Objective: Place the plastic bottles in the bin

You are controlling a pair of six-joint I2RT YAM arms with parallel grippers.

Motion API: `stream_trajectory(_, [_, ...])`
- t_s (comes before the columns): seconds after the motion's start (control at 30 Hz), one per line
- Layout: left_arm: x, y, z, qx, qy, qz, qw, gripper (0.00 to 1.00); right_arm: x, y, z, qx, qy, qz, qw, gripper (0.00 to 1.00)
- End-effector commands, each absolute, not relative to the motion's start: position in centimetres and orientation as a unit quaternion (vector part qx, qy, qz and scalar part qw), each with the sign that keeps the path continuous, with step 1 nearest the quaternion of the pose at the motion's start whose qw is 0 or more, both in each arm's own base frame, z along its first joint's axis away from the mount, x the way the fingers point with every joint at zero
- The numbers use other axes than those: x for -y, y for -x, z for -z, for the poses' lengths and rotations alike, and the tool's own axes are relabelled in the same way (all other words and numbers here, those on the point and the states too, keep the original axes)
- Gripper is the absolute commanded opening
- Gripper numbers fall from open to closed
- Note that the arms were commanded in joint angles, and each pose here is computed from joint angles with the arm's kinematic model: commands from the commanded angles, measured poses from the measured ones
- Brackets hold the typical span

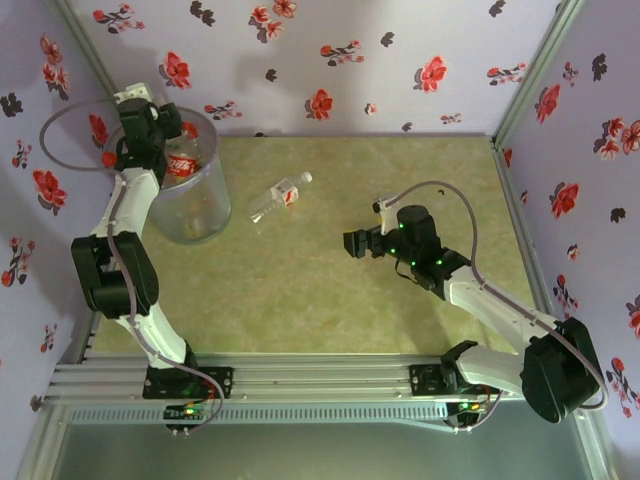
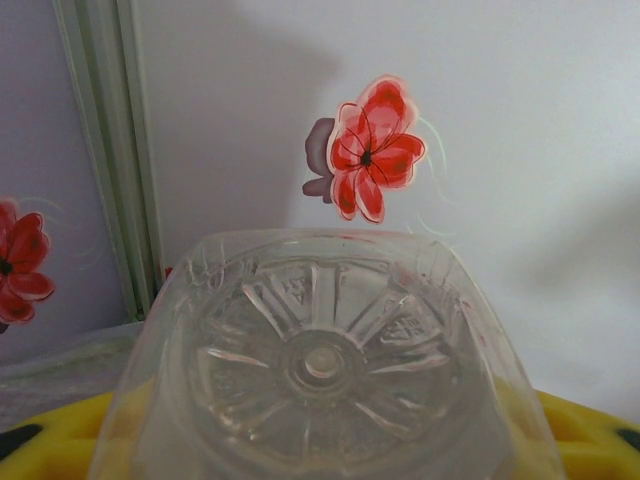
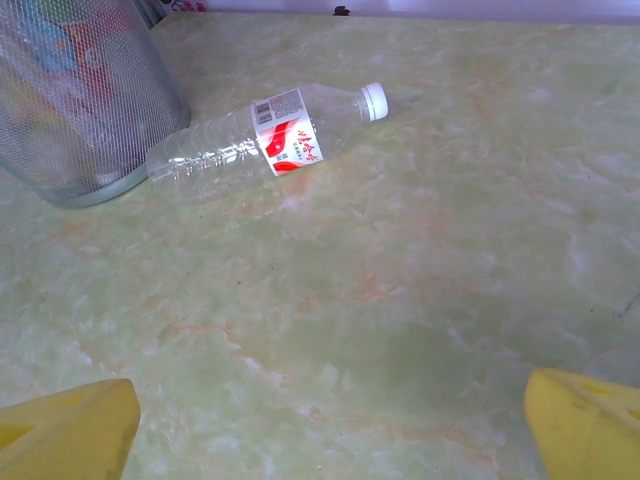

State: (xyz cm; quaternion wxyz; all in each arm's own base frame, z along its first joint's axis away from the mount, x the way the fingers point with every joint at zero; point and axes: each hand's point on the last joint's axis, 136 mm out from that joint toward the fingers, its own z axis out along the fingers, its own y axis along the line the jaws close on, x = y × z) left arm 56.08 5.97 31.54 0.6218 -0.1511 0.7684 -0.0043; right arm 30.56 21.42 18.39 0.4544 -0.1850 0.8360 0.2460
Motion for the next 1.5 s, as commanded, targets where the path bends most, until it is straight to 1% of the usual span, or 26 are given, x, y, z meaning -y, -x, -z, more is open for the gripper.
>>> stream_trajectory(0.0, [-6.3, -56.3, -27.5, -0.793, 0.158, -0.013, 0.588, 0.00, -21.0, -30.4, -18.6, -0.834, 0.185, -0.242, 0.460, 0.99])
stream_trajectory(0.07, [-6.2, -56.2, -26.6, -0.799, 0.161, -0.011, 0.580, 0.01, -21.0, -30.4, -18.6, -0.834, 0.185, -0.242, 0.461, 0.99])
stream_trajectory(0.1, [-6.2, -56.2, -26.3, -0.800, 0.162, -0.011, 0.577, 0.04, -21.0, -30.4, -18.5, -0.834, 0.185, -0.242, 0.459, 0.99])
stream_trajectory(0.13, [-6.2, -56.1, -26.0, -0.801, 0.164, -0.012, 0.575, 0.10, -21.0, -30.4, -18.6, -0.834, 0.185, -0.243, 0.460, 0.99])
stream_trajectory(0.23, [-6.4, -55.8, -26.4, -0.800, 0.166, -0.015, 0.577, 0.40, -21.0, -30.4, -18.6, -0.834, 0.185, -0.242, 0.460, 0.99])
stream_trajectory(0.27, [-6.4, -55.7, -26.9, -0.798, 0.165, -0.015, 0.580, 0.47, -20.9, -30.4, -18.7, -0.835, 0.184, -0.241, 0.460, 0.99])
stream_trajectory(0.37, [-6.5, -55.2, -29.0, -0.791, 0.161, -0.020, 0.590, 0.64, -20.8, -30.5, -18.7, -0.835, 0.181, -0.237, 0.462, 0.99])
stream_trajectory(0.43, [-6.6, -54.7, -30.6, -0.786, 0.158, -0.027, 0.598, 0.73, -20.8, -30.5, -18.8, -0.835, 0.179, -0.237, 0.463, 0.99])
stream_trajectory(0.57, [-7.0, -53.6, -34.2, -0.776, 0.154, -0.046, 0.610, 0.85, -20.8, -30.7, -19.1, -0.833, 0.176, -0.239, 0.467, 0.99])
stream_trajectory(0.73, [-7.3, -52.0, -38.5, -0.758, 0.148, -0.062, 0.632, 0.91, -20.9, -30.8, -19.1, -0.833, 0.176, -0.241, 0.466, 0.99])
stream_trajectory(0.93, [-7.3, -50.1, -42.4, -0.739, 0.149, -0.060, 0.654, 0.92, -20.8, -30.8, -19.2, -0.833, 0.171, -0.240, 0.468, 0.99])
stream_trajectory(1.2, [-6.0, -48.1, -43.7, -0.745, 0.144, -0.029, 0.650, 0.90, -20.3, -31.5, -19.3, -0.844, 0.136, -0.239, 0.460, 0.99])
stream_trajectory(1.3, [-4.4, -47.1, -44.0, -0.753, 0.130, -0.011, 0.645, 0.89, -20.1, -32.1, -19.2, -0.854, 0.114, -0.236, 0.449, 0.98])
stream_trajectory(1.47, [1.8, -45.1, -44.8, -0.774, 0.043, 0.000, 0.632, 0.89, -19.0, -33.4, -19.0, -0.866, 0.060, -0.233, 0.438, 0.99])
